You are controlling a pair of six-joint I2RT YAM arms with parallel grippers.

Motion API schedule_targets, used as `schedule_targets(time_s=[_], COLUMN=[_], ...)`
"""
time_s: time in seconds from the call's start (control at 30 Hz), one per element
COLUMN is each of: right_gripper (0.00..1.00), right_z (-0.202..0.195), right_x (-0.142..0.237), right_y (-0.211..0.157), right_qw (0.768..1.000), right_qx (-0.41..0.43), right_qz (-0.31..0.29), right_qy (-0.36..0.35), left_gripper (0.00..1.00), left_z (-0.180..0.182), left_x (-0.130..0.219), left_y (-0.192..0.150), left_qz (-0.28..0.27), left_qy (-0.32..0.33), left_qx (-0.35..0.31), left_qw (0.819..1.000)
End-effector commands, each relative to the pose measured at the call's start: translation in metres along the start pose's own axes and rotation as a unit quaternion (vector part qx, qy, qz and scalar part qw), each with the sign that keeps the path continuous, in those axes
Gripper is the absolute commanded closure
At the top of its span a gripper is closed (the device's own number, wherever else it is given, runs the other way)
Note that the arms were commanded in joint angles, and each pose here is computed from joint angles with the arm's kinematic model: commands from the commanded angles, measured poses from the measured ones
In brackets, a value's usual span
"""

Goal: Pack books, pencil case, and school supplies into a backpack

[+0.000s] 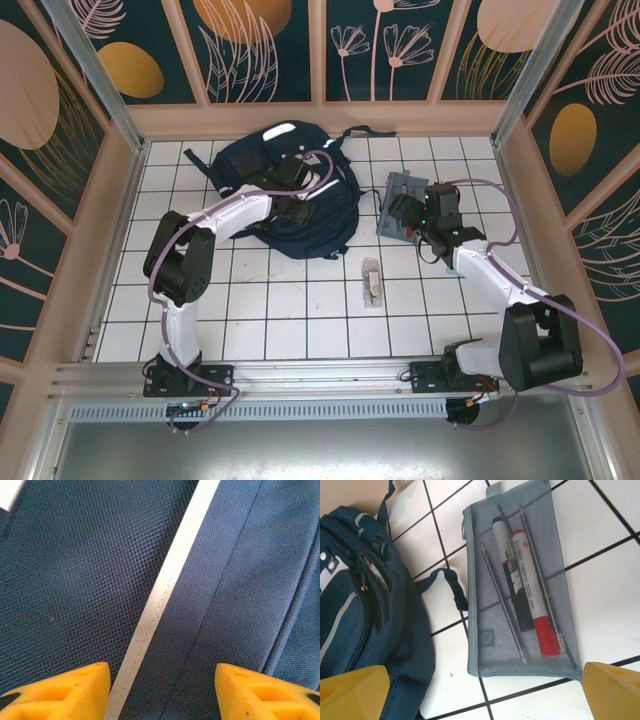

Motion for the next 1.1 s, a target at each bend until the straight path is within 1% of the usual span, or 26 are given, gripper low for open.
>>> schedule_targets(time_s=[0.0,0.13,0.17,0.27,0.33,0.43,0.53,0.67,0.77,0.8,0.87,0.93,0.97,1.03,1.07], right_gripper=[0.01,0.01,0.01,0.01,0.01,0.01,0.01,0.01,0.01,0.01,0.01,0.01,0.01,0.01,0.01], right_z=[0.006,0.006,0.006,0.005,0.004,0.004,0.005,0.007,0.006,0.006,0.006,0.006,0.007,0.007,0.004], right_x=[-0.004,-0.006,-0.006,-0.007,-0.008,-0.011,-0.013,-0.015,-0.015,-0.016,-0.016,-0.018,-0.019,-0.022,-0.026], right_y=[0.002,0.002,0.001,0.000,-0.001,-0.002,-0.003,-0.003,-0.004,-0.005,-0.005,-0.006,-0.006,-0.005,-0.002], right_qw=[1.000,1.000,1.000,1.000,1.000,0.999,0.999,0.999,0.999,0.999,0.999,0.999,0.999,0.999,1.000], right_qx=[-0.010,-0.009,-0.009,-0.009,-0.009,-0.011,-0.012,-0.007,-0.006,-0.007,-0.009,-0.010,-0.009,-0.003,0.001], right_qz=[0.000,0.001,0.002,0.003,0.005,0.008,0.013,0.019,0.022,0.023,0.024,0.026,0.029,0.032,0.031], right_qy=[0.026,0.027,0.027,0.027,0.027,0.030,0.033,0.034,0.034,0.034,0.034,0.037,0.039,0.026,0.007], left_gripper=[0.42,0.41,0.41,0.41,0.41,0.42,0.42,0.42,0.42,0.44,0.54,0.57,0.62,0.80,0.95], left_z=[-0.004,-0.005,-0.007,-0.021,-0.025,-0.024,-0.024,-0.020,-0.011,-0.006,0.004,0.009,0.011,0.007,0.004], left_x=[-0.003,-0.009,-0.008,0.004,0.012,0.012,0.004,-0.012,-0.025,-0.031,-0.041,-0.052,-0.057,-0.064,-0.065], left_y=[-0.009,-0.007,-0.006,0.000,0.002,0.000,-0.004,-0.011,-0.015,-0.016,-0.017,-0.020,-0.021,-0.023,-0.024], left_qz=[0.036,0.044,0.044,0.027,0.017,0.021,0.037,0.055,0.062,0.063,0.067,0.074,0.076,0.082,0.085], left_qy=[-0.004,-0.010,-0.024,-0.094,-0.115,-0.111,-0.108,-0.082,-0.032,-0.006,0.047,0.079,0.086,0.068,0.053], left_qx=[-0.025,-0.022,-0.021,-0.017,-0.020,-0.028,-0.033,-0.038,-0.040,-0.039,-0.039,-0.046,-0.047,-0.051,-0.050], left_qw=[0.999,0.999,0.999,0.995,0.993,0.993,0.993,0.994,0.997,0.997,0.996,0.993,0.992,0.993,0.994])
Point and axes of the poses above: each hand's point on the last joint's axis, 136 mm out from that joint toward the fingers, its own x axis back along the fingers, its own z axis along the line the jaws close on, y = z × x, the point moved 7 cm from there along x, back along the fingers, and after that the axes turned 5 degrees about -x, right-handed, at the moved point
